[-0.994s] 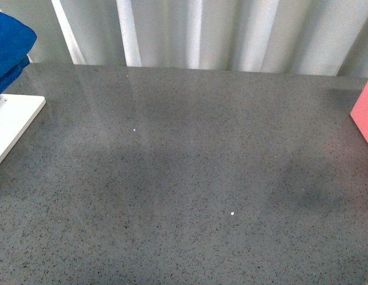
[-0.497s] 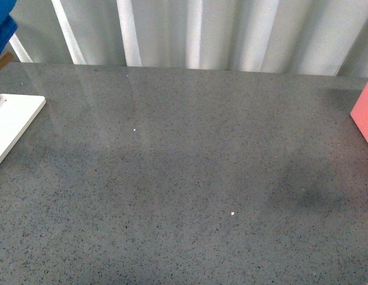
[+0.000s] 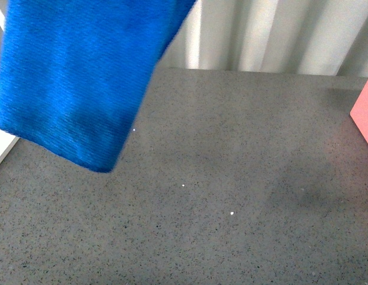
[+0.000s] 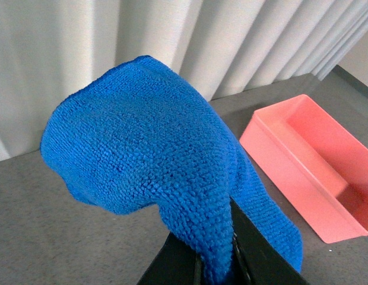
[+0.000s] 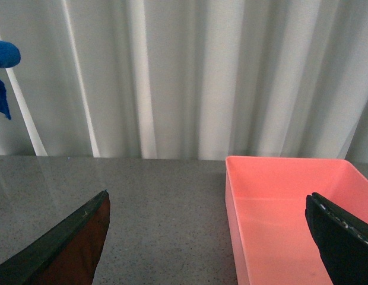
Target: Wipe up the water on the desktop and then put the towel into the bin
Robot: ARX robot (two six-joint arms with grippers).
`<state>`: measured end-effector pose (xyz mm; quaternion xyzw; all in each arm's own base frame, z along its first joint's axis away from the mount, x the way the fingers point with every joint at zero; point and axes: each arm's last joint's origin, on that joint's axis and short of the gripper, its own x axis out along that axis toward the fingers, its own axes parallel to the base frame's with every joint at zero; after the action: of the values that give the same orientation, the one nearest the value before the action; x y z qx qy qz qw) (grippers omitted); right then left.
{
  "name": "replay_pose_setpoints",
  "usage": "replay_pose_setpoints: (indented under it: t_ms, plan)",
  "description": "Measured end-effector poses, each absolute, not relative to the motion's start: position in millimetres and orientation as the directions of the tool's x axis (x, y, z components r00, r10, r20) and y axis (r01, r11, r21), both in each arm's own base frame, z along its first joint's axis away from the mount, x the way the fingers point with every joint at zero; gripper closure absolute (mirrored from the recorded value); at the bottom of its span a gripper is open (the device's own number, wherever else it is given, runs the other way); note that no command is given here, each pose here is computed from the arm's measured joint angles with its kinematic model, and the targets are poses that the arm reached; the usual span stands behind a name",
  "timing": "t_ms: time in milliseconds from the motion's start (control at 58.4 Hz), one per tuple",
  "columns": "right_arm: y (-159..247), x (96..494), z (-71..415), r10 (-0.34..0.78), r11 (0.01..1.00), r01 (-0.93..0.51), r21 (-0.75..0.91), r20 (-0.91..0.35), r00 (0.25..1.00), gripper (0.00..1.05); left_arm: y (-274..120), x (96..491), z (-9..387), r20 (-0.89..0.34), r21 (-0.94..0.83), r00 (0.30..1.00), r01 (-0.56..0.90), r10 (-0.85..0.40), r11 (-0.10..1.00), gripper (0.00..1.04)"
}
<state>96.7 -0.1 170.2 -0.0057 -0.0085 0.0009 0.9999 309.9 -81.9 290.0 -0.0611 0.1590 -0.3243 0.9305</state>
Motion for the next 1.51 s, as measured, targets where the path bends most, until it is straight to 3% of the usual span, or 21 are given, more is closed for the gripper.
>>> replay_pose_setpoints:
  t_ms: [154,240,291,360,480,634,857,1097,1508]
  plan:
    - [0,97,169,-0.005,1.0,0.005,-0.004,-0.001,1.0,0.07,-86,308,292,-0.25,-0.232,0.736,0.585,-0.629,0.777,1.01]
    - [0,99,170,-0.13,0.987,0.148,0.055,-0.252,0.959,0.07,-85,308,292,-0.249,-0.234,0.742,0.578,-0.623,0.782,1.01]
    - [-1,103,173,-0.122,0.985,0.154,0.074,-0.333,0.935,0.07,-85,308,292,-0.249,-0.234,0.743,0.576,-0.621,0.783,1.01]
    - [-1,112,181,-0.053,0.989,0.1,0.112,-0.363,0.93,0.07,-84,307,293,-0.247,-0.233,0.745,0.575,-0.619,0.785,1.01]
    - [-5,132,207,0.218,0.959,-0.15,0.242,-0.287,0.933,0.07,-85,307,292,-0.248,-0.235,0.744,0.575,-0.62,0.784,1.01]
    - [2,163,206,0.56,0.811,-0.471,0.348,-0.226,0.797,0.07,-85,307,293,-0.247,-0.238,0.745,0.573,-0.619,0.784,1.01]
    - [31,217,191,0.725,0.684,-0.629,0.369,-0.248,0.642,0.07,-85,307,293,-0.247,-0.239,0.745,0.573,-0.62,0.784,1.01]
    - [80,274,191,0.802,0.597,-0.712,0.37,-0.267,0.534,0.07,-85,307,293,-0.247,-0.239,0.745,0.573,-0.62,0.784,1.01]
    - [155,321,198,0.912,0.402,-0.849,0.343,-0.236,0.337,0.07,-85,307,293,-0.247,-0.239,0.745,0.573,-0.62,0.784,1.01]
